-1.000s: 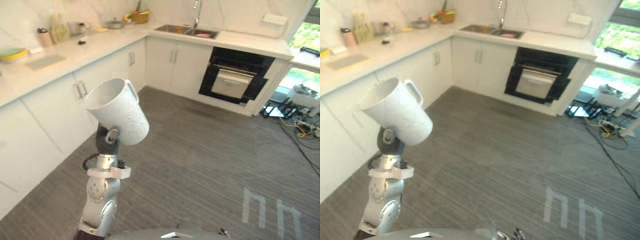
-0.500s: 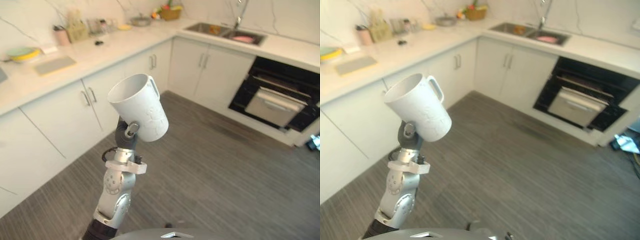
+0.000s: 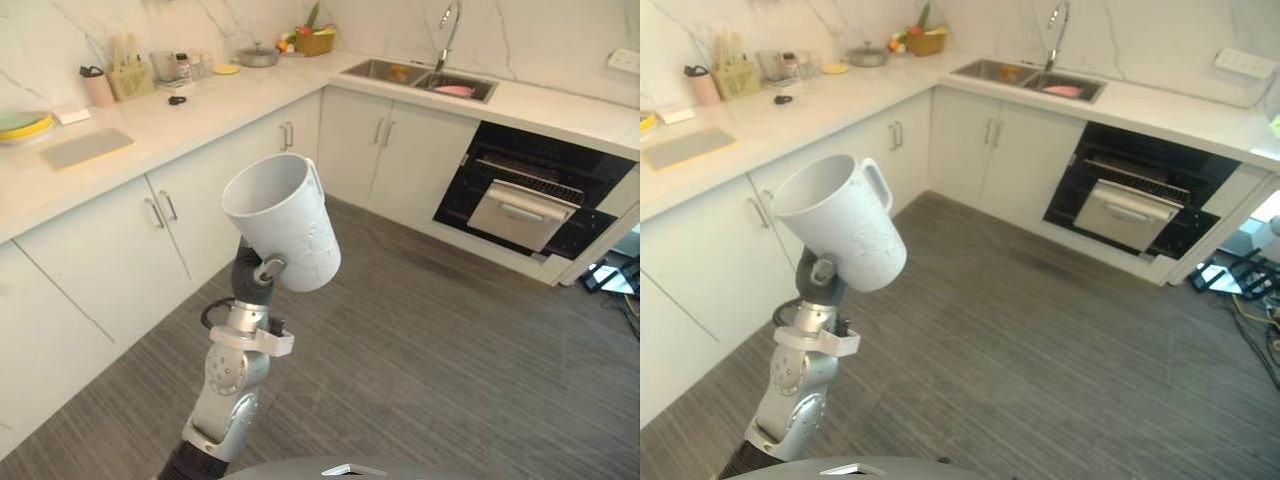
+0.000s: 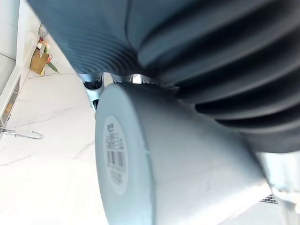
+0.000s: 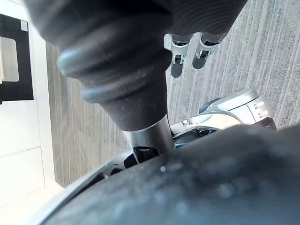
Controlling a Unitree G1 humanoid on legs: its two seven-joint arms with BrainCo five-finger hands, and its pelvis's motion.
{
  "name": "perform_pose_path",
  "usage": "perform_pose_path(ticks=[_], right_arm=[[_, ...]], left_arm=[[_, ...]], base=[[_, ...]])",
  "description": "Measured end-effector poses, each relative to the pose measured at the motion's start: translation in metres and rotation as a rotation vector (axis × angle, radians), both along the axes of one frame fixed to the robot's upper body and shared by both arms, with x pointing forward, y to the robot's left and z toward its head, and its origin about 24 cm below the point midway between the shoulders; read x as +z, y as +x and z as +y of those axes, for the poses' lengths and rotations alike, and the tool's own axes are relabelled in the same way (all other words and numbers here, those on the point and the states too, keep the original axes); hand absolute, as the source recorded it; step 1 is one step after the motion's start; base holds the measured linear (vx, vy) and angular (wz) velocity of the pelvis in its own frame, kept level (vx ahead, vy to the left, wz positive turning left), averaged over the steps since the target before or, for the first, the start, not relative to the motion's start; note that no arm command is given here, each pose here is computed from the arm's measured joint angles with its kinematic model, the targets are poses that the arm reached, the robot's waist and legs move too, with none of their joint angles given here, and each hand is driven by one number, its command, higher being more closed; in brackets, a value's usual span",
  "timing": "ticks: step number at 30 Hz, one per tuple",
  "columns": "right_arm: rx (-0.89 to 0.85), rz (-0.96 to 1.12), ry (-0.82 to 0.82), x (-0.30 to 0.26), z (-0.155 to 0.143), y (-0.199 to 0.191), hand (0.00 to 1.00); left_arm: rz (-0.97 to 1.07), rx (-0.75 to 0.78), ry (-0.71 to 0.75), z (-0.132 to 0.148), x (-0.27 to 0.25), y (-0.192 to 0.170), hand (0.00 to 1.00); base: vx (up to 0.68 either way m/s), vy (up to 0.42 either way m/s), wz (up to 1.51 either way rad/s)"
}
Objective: Walk over to the sink, pick up the cup, carry it to the dishwasher, place the cup inside the dishwasher, then close the dishwasher door
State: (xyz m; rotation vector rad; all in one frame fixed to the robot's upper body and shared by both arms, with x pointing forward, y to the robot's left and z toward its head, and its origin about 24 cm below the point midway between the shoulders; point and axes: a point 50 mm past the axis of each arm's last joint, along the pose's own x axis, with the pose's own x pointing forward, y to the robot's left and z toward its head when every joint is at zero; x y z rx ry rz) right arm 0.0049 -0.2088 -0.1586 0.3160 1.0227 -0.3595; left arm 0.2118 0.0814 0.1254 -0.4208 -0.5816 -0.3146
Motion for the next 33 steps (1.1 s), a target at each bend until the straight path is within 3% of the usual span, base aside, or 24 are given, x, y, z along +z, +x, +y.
perform_pose_path(ticks=[6, 11, 16, 20, 25, 29, 33], right_arm=[[-0.118, 0.063, 0.122, -0.005, 0.009, -0.010, 0.00], [-0.194, 0.115, 0.227, -0.008, 0.013, -0.011, 0.00], [-0.193, 0.129, 0.207, -0.008, -0.012, -0.002, 0.00], [-0.256, 0.137, 0.220, -0.009, -0.011, -0.014, 0.00], [-0.394, 0.115, 0.227, -0.012, 0.000, -0.019, 0.00], [-0.701, -0.042, 0.182, -0.006, -0.015, -0.021, 0.00], [-0.767, -0.178, 0.143, 0.000, -0.023, -0.003, 0.00]], left_arm=[[0.000, 0.057, -0.019, 0.012, 0.001, 0.004, 1.00], [0.096, 0.180, -0.068, 0.043, -0.015, 0.001, 1.00], [0.163, 0.245, -0.036, 0.063, -0.034, -0.015, 1.00], [0.215, 0.377, -0.013, 0.091, -0.046, -0.028, 1.00], [0.128, 0.279, 0.008, 0.089, -0.034, -0.017, 1.00], [0.072, 0.087, 0.010, 0.050, -0.018, -0.016, 1.00], [0.000, 0.007, 0.015, 0.032, -0.004, -0.008, 1.00]], base=[[0.03, -0.020, -0.04], [0.11, -0.066, 0.17], [0.17, 0.113, 0.11], [0.34, 0.074, -0.68], [0.24, 0.086, -0.58], [0.27, 0.111, -0.27], [0.43, 0.010, 0.34]])
